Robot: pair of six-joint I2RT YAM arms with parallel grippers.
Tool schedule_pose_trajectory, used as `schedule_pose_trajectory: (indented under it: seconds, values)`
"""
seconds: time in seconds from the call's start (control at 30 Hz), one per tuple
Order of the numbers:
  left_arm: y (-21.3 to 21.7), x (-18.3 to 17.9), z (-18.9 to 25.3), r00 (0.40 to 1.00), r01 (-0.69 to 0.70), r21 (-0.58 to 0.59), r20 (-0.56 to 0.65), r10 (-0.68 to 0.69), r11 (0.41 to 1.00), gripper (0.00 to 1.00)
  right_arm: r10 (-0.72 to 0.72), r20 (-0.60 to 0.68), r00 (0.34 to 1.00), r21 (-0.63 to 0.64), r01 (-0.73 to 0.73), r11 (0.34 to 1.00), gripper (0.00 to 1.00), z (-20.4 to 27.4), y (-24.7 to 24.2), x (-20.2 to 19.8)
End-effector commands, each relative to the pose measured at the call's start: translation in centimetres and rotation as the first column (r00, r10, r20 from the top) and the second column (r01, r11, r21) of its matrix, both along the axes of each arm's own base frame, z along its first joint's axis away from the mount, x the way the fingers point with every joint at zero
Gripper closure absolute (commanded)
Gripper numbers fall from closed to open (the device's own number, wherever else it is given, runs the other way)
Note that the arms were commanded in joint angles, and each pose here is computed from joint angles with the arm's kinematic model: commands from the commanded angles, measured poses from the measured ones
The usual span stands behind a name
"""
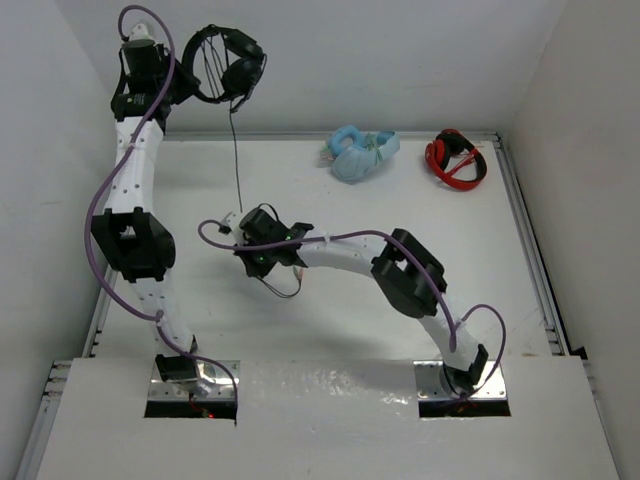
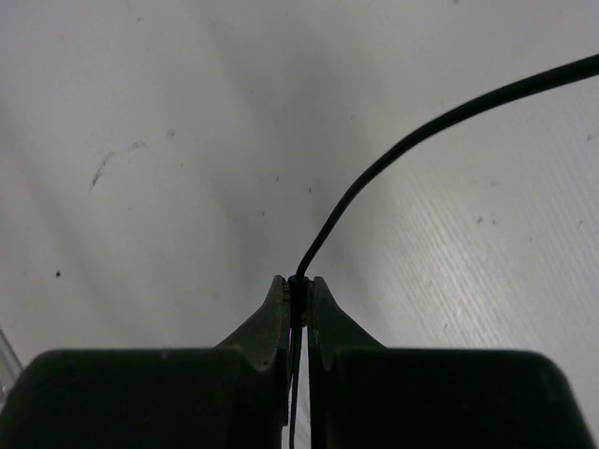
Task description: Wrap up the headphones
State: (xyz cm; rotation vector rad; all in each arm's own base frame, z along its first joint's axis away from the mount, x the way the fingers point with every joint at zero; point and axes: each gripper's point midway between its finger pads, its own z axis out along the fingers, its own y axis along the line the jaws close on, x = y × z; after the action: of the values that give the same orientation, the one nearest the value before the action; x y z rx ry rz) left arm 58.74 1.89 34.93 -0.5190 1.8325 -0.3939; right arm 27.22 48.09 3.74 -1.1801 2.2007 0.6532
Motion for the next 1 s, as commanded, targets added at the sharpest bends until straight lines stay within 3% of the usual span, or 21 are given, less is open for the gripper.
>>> schedule_pose_trajectory:
  seconds: [0.0,0.37,0.57,0.7,0.97]
  values:
    - [-0.9,-1.5,7.8,0.982,0.046,-0.034,0.184,-0.039,0.998,1.00,0.027,0.089,0.996,0.051,-0.032,0.998,1.00,2.2,2.9,2.0]
    - [1.8,0.6,4.2,0.987,-0.081,0.041,0.144,0.075,0.996,1.00,0.054,0.118,0.991,0.150,-0.072,0.986,1.00,7.3,4.4,1.6]
    - [6.0,2.5,0.3,0.964,-0.260,0.234,0.121,0.238,0.937,1.00,0.134,0.165,0.977,0.230,-0.170,0.958,1.00,12.8,4.9,-1.8]
    - [6.1,3.6,-3.6,0.968,-0.251,0.334,0.066,0.242,0.909,1.00,0.152,0.235,0.960,0.304,-0.221,0.927,1.00,18.3,4.9,-2.4]
    - [4.6,4.7,-7.9,0.983,-0.172,0.333,-0.006,0.185,0.927,1.00,0.147,0.344,0.927,0.392,-0.285,0.875,1.00,26.1,3.9,-3.4]
